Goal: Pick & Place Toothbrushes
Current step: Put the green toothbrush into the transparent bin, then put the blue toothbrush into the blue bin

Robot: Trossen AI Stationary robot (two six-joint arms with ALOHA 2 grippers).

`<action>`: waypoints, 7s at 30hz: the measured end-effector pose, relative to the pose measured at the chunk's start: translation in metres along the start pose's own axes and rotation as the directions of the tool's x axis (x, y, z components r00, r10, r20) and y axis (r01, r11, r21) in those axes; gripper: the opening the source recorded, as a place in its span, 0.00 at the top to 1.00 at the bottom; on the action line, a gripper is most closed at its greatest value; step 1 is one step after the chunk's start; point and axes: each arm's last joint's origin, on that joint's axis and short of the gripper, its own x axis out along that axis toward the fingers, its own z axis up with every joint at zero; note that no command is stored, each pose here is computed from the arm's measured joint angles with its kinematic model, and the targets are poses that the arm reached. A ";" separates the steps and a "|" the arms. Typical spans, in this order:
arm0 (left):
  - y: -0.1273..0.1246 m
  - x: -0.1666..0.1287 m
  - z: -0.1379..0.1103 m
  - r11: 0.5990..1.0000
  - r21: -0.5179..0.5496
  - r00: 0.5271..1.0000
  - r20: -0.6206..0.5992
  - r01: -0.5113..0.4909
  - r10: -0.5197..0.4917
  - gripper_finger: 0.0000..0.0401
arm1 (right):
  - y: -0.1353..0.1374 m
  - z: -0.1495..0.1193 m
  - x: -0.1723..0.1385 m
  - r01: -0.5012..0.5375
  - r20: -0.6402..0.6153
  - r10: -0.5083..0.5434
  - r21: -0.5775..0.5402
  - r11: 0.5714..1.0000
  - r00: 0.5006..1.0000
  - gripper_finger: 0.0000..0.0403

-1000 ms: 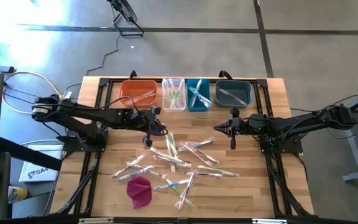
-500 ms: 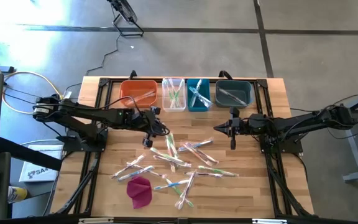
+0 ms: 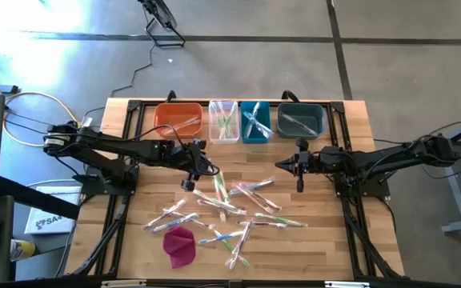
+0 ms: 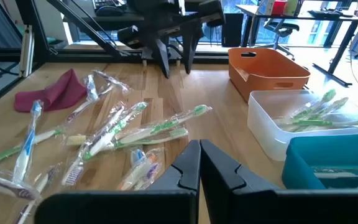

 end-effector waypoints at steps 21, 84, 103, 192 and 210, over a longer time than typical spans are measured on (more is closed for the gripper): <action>-0.014 0.061 -0.015 0.994 0.102 0.988 -0.157 0.027 -0.011 0.59 | -0.001 -0.001 0.000 0.026 -0.006 -0.026 -0.005 1.000 1.000 0.99; -0.021 0.082 -0.028 0.993 -0.116 0.969 -0.246 0.003 -0.032 1.00 | -0.001 -0.001 0.000 0.045 -0.008 -0.045 -0.005 0.999 0.999 0.99; -0.014 0.049 -0.018 0.986 -0.166 0.980 -0.198 0.001 -0.035 1.00 | -0.001 -0.002 0.000 0.044 -0.018 -0.045 -0.006 0.999 0.999 0.99; 0.128 0.082 -0.077 0.489 -0.846 0.910 0.011 -0.212 0.414 0.97 | -0.001 -0.003 0.000 0.049 -0.030 -0.049 -0.005 0.999 0.998 0.99; 0.129 0.081 -0.077 0.470 -0.853 0.900 0.002 -0.225 0.436 0.76 | -0.001 -0.003 0.000 0.049 -0.032 -0.048 0.013 0.999 0.998 0.99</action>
